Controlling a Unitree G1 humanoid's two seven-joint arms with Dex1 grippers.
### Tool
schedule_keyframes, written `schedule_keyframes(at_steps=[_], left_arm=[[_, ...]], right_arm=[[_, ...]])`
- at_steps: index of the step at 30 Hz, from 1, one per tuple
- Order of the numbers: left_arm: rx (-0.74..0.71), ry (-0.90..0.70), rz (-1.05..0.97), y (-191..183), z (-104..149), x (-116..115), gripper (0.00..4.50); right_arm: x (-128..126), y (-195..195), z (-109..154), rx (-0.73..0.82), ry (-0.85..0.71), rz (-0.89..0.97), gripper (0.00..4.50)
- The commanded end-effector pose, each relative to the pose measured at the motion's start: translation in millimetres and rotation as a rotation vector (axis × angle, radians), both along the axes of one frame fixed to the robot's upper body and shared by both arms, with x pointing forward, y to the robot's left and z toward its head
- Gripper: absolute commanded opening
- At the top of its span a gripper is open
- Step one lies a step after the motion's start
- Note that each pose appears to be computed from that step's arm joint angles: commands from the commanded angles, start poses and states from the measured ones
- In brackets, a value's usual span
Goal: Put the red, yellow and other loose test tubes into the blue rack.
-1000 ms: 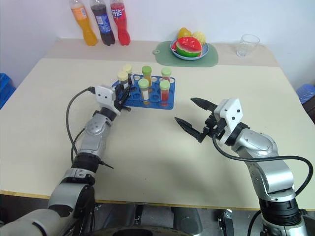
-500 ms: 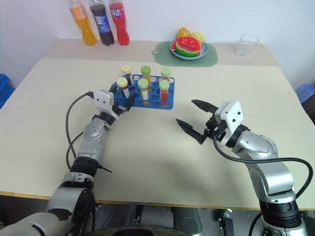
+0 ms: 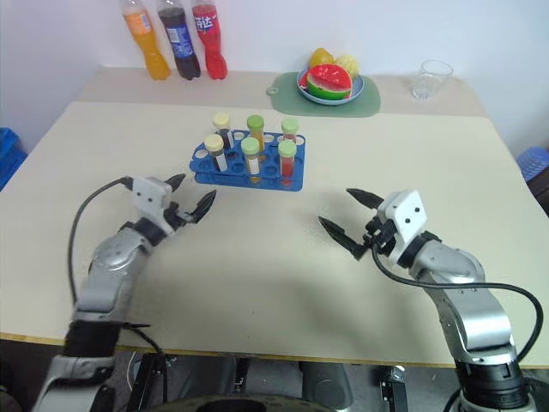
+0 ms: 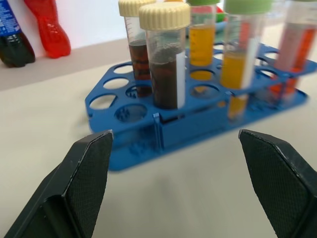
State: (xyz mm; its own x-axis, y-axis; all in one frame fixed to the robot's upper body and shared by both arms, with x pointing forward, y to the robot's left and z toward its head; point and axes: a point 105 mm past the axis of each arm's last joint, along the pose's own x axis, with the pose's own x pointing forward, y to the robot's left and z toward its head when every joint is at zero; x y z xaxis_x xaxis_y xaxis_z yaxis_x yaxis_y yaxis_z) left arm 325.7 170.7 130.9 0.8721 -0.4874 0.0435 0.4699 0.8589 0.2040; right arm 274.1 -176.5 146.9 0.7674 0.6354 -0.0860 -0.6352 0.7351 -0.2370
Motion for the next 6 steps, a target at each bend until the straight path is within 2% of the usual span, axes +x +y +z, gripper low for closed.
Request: schedule_keyframes(at_steps=[1, 6], left_arm=[[0.002, -0.022, -0.07, 3, 21, -20, 4.18], [0.042, 0.043, -0.112, 18, 23, -43, 4.18]], right_arm=[[-9, -16, 9, -0.031, -0.04, -0.022, 4.24], [-21, -43, 0, -0.057, -0.01, -0.065, 4.24]])
